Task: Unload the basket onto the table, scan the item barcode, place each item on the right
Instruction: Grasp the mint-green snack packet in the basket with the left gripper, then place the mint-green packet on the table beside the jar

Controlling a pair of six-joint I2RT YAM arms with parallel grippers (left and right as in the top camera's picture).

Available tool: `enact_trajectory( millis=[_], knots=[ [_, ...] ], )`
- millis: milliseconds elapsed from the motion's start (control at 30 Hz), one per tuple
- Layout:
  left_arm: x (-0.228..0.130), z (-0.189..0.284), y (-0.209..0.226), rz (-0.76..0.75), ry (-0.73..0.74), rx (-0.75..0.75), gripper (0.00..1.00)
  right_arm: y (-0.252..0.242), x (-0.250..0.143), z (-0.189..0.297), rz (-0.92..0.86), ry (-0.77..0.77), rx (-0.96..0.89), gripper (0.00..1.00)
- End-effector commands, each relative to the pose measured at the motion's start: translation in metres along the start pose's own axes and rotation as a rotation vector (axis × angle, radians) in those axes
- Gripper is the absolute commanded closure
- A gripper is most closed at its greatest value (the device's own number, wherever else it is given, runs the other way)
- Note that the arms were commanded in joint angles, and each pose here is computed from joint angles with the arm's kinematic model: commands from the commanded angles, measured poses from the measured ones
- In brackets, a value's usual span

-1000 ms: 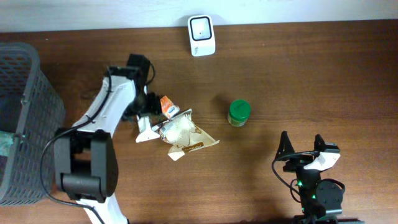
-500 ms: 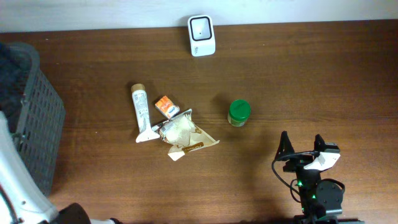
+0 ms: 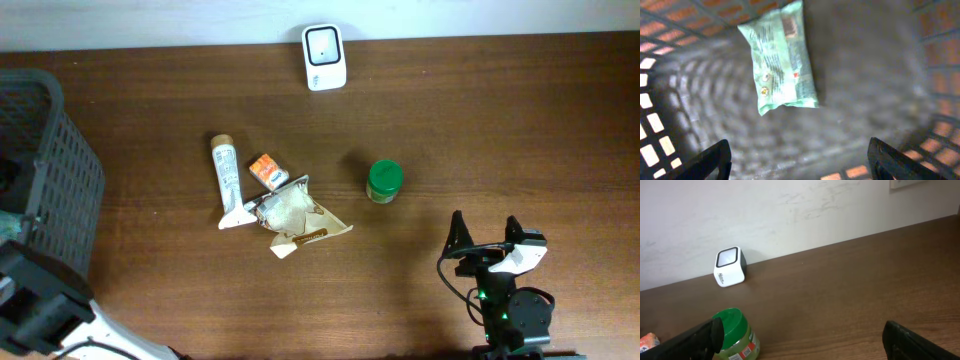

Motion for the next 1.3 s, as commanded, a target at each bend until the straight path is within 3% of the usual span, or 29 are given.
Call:
enact_trajectory(
  millis=[0,500,600,633,667,733,867,900,1100,1200,1267],
  knots=[
    [-0.006,-0.035,0.014,0.0,0.067,0.109,0.16,0.0,-0.004,0.0,-0.003,0.006,0.005,0.01],
    [-0.036,-0.148,0.018,-0.047,0.056,0.213,0.16,0.0,-0.004,0.0,-0.003,0.006,0.005,0.02],
    [-0.04,-0.153,0.018,-0.047,0.059,0.213,0.41,0.0,-0.004,0.0,-0.003,0.006,0.005,0.02],
    [-0.04,-0.153,0.018,-0.048,0.059,0.213,0.57,0.0,-0.004,0.0,-0.003,0.006,0.005,0.02],
    [-0.041,-0.152,0.019,-0.049,0.063,0.214,0.66,0.0,-0.004,0.0,-0.003,0.006,0.005,0.02],
    [-0.043,-0.152,0.019,-0.051,0.072,0.216,0.73,0.0,-0.004,0.0,-0.003,0.006,0.005,0.02],
    [-0.04,-0.144,0.019,-0.054,0.077,0.215,0.76,0.0,-0.004,0.0,-0.003,0.006,0.005,0.02],
    [-0.034,-0.134,0.016,-0.055,0.064,0.205,0.81,0.0,-0.004,0.0,-0.003,0.006,0.005,0.02],
    [0.032,-0.012,-0.021,-0.046,-0.206,0.083,0.77,0.0,-0.004,0.0,-0.003,0.006,0.005,0.02],
    [0.048,0.098,-0.061,-0.063,-0.413,-0.159,0.76,0.0,-0.004,0.0,-0.003,0.006,0.005,0.02],
    [0.035,0.178,-0.087,-0.11,-0.545,-0.322,0.76,0.0,-0.004,0.0,-0.003,0.006,0.005,0.02]
  ],
)
Point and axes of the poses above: each gripper's point midway between its finger pads, its own z axis back along the fingers, its own y axis along the line the jaws close on, x = y × z, the point moved 1 cm from there along z, back along the fingers, and after that the axes turned 8 degrees about -z, right-handed, at the moved point
